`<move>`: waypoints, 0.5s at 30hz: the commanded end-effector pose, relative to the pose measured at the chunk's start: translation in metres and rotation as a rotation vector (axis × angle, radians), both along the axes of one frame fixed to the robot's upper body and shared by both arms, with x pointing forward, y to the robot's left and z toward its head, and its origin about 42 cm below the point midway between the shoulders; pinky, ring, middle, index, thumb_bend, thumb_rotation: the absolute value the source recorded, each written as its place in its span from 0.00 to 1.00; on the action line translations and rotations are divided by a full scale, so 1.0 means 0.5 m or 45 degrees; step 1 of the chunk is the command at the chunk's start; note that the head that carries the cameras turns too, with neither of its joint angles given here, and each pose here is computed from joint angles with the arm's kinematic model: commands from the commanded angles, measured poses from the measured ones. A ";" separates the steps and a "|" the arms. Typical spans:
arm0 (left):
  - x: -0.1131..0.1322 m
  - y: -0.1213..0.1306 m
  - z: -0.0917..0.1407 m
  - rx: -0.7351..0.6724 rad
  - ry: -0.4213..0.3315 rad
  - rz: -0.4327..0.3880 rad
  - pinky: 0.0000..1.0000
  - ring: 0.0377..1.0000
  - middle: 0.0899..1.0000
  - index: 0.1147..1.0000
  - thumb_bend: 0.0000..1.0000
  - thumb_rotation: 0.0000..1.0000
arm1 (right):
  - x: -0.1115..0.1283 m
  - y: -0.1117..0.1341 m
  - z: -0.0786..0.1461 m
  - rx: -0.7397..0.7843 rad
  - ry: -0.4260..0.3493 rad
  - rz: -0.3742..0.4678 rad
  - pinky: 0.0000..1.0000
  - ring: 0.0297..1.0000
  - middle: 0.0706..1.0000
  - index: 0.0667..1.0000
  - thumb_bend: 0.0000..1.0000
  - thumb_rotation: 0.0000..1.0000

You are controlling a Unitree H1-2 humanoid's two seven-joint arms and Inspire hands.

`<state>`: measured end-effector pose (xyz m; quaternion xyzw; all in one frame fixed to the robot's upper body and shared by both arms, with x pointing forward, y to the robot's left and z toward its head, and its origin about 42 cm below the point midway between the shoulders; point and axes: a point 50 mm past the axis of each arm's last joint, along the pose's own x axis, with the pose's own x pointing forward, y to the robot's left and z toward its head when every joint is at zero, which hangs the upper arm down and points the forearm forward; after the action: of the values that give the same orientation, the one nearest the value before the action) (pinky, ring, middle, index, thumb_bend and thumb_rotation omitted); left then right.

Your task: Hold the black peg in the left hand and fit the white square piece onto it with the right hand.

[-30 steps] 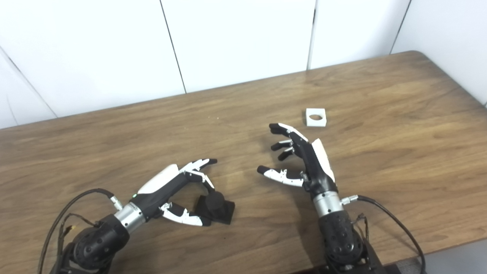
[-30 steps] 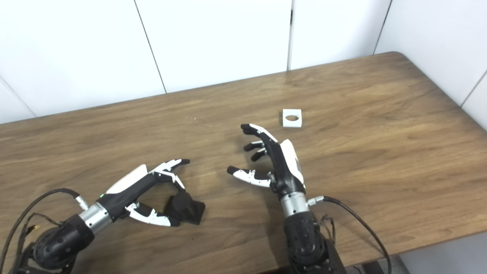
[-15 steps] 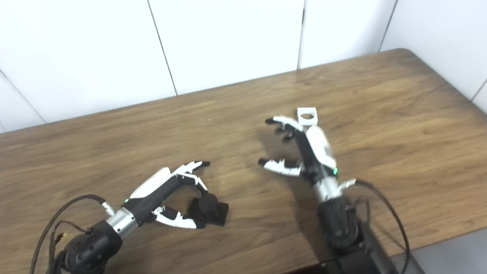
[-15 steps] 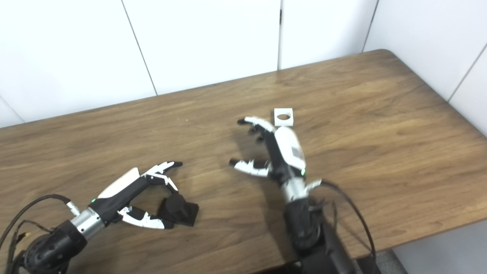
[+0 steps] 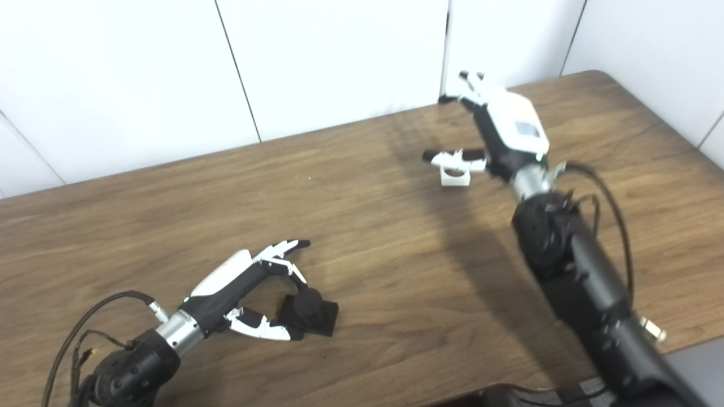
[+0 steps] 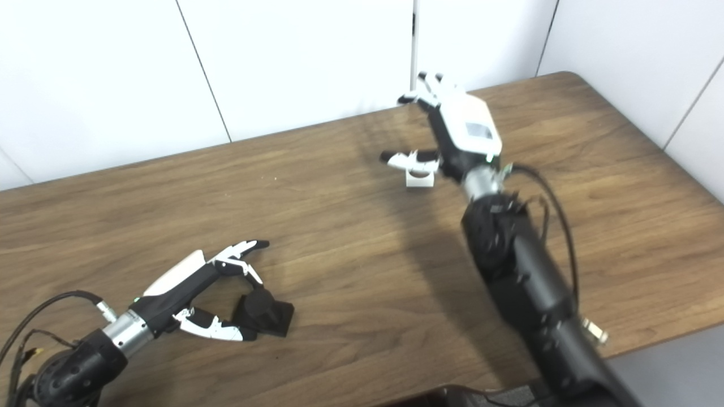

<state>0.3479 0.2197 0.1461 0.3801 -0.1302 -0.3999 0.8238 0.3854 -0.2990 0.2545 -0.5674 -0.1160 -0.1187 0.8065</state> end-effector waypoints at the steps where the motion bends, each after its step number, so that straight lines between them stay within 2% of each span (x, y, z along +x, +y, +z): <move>1: 0.001 0.017 -0.003 0.051 0.009 0.017 1.00 1.00 0.98 0.42 0.52 0.07 | 0.029 -0.011 0.058 -0.057 -0.054 -0.003 0.96 1.00 0.97 0.75 0.71 0.40; 3: -0.001 0.016 -0.004 0.048 0.013 0.021 1.00 1.00 0.98 0.42 0.52 0.07 | 0.046 -0.025 0.075 -0.093 -0.032 -0.016 0.95 0.99 0.97 0.75 0.72 0.40; 7: -0.003 0.018 -0.006 0.049 0.015 0.034 1.00 1.00 0.98 0.42 0.52 0.07 | 0.075 -0.051 0.100 -0.152 0.023 -0.060 0.94 1.00 0.98 0.76 0.73 0.53; 10: -0.004 0.021 -0.006 0.052 0.017 0.040 1.00 1.00 0.98 0.42 0.52 0.06 | 0.089 -0.068 0.114 -0.200 0.088 -0.088 0.98 1.00 0.99 0.78 0.74 0.61; 13: -0.006 0.025 -0.006 0.047 0.024 0.047 1.00 1.00 0.98 0.42 0.52 0.06 | 0.101 -0.086 0.126 -0.213 0.234 -0.065 1.00 1.00 1.00 0.81 0.76 0.63; 15: -0.006 0.027 -0.005 0.051 0.026 0.050 1.00 1.00 0.98 0.42 0.52 0.06 | 0.109 -0.097 0.130 -0.214 0.350 -0.031 0.98 1.00 1.00 0.84 0.81 0.63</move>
<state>0.3461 0.2220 0.1443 0.3772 -0.1238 -0.3932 0.8294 0.4310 -0.3410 0.2876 -0.6434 -0.0022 -0.0423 0.7644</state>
